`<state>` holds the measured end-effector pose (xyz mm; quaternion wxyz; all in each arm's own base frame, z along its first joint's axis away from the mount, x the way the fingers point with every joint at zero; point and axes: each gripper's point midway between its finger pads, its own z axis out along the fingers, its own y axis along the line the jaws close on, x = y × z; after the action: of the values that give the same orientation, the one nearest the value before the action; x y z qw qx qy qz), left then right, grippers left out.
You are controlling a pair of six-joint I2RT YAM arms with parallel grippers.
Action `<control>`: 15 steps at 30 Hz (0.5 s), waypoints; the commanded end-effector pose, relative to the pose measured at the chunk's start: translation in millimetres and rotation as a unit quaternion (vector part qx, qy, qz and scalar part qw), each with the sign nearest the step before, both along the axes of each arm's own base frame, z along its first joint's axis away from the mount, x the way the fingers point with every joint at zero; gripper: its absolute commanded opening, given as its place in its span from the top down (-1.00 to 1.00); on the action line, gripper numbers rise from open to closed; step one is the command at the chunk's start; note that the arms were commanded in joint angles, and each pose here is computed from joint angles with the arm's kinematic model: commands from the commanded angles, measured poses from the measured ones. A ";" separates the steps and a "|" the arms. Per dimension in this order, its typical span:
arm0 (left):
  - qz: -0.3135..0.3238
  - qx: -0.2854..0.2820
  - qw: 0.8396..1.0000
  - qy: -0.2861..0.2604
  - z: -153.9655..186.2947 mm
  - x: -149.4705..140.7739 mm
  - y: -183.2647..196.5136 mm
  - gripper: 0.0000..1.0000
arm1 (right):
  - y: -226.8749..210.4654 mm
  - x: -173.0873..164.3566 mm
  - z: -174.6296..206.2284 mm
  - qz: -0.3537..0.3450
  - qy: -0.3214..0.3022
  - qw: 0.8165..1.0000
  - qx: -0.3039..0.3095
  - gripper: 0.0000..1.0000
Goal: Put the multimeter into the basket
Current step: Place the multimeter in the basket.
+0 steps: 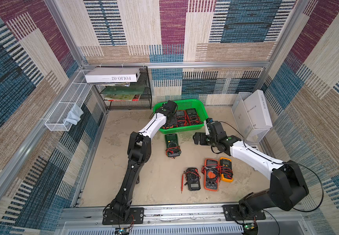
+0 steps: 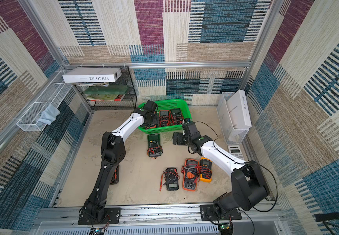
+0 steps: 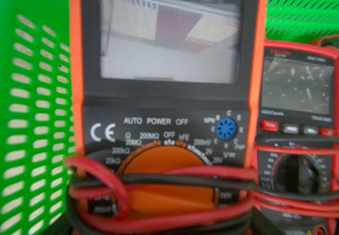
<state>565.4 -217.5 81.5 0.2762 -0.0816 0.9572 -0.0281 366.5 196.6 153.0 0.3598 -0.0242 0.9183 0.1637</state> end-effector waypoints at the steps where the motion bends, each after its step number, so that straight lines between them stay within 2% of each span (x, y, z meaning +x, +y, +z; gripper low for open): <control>1: 0.004 0.002 1.000 -0.007 1.5 3.5 1.5 -0.34 | -0.1 -1.7 2.7 0.001 -0.002 1.000 0.004 -0.99; 7: -0.001 -0.003 1.000 -0.018 15.5 5.1 0.7 -0.95 | -0.2 -3.3 5.2 0.001 -0.003 1.000 0.005 -0.99; 15: -0.016 -0.014 0.998 -0.061 62.1 8.6 -2.1 -1.00 | 0.3 -6.9 8.9 0.001 -0.006 1.000 0.009 -0.99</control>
<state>569.4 -219.1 121.8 0.3088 -0.0750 0.9472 -0.0437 362.7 196.6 160.4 0.3664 -0.0240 0.9145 0.1701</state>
